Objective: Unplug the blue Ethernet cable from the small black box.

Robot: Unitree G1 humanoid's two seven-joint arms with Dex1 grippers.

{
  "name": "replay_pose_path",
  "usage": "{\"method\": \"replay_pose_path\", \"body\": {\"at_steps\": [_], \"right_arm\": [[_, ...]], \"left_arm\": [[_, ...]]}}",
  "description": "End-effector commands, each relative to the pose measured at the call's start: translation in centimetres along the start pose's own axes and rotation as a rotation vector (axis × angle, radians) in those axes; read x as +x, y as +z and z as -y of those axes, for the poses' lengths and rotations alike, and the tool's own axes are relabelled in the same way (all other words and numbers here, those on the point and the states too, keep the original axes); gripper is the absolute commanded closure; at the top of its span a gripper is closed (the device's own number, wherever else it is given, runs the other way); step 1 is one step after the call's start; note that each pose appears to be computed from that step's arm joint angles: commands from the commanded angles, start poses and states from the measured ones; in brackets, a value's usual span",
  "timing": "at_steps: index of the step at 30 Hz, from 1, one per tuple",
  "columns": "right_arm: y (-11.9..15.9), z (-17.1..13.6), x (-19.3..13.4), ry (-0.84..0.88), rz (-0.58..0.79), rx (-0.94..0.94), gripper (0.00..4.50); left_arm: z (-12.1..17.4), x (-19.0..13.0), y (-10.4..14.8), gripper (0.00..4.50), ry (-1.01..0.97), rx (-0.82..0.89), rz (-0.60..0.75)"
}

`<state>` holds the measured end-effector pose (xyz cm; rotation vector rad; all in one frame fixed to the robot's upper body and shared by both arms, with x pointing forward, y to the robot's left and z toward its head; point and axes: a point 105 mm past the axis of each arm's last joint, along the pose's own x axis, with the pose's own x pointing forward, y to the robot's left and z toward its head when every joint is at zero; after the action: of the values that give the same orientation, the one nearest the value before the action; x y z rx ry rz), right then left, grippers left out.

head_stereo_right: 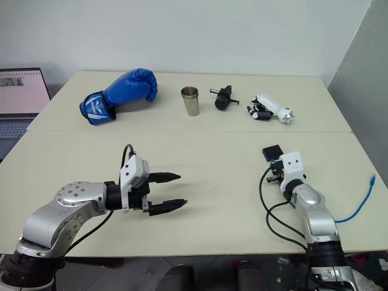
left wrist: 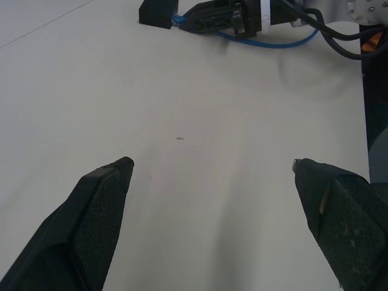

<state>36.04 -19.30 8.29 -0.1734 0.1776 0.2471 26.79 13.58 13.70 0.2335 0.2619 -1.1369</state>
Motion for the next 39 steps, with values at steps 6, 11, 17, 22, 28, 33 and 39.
{"method": "replay_pose_path", "body": {"at_steps": [6,11,17,22,28,33,39], "right_arm": [[6.0,-6.7,-3.4,0.448,0.285,-0.634,4.31],[7.0,-10.3,-5.2,0.706,0.469,-0.993,4.31],[9.3,-12.8,-5.3,0.811,0.655,-1.083,4.31],[10.5,-14.5,-5.3,0.869,0.739,-1.075,4.31],[11.3,-15.3,-5.2,0.894,0.784,-1.085,4.31],[11.9,-15.6,-5.2,0.900,0.807,-1.097,4.31],[11.8,-16.1,-5.4,0.912,0.833,-1.138,4.31]], "left_arm": [[-1.5,-0.7,1.2,0.00,0.009,-0.146,0.103],[-1.8,-1.1,1.8,0.00,-0.071,-0.314,0.154],[-1.7,-1.4,2.6,0.00,-0.136,-0.409,0.187],[-2.0,-1.2,3.5,0.00,-0.135,-0.433,0.243],[-2.2,-1.0,4.0,0.00,-0.134,-0.465,0.279],[-2.2,-0.8,4.3,0.00,-0.145,-0.483,0.305],[-1.7,-0.7,4.5,1.09,-0.190,-0.520,0.318]]}}
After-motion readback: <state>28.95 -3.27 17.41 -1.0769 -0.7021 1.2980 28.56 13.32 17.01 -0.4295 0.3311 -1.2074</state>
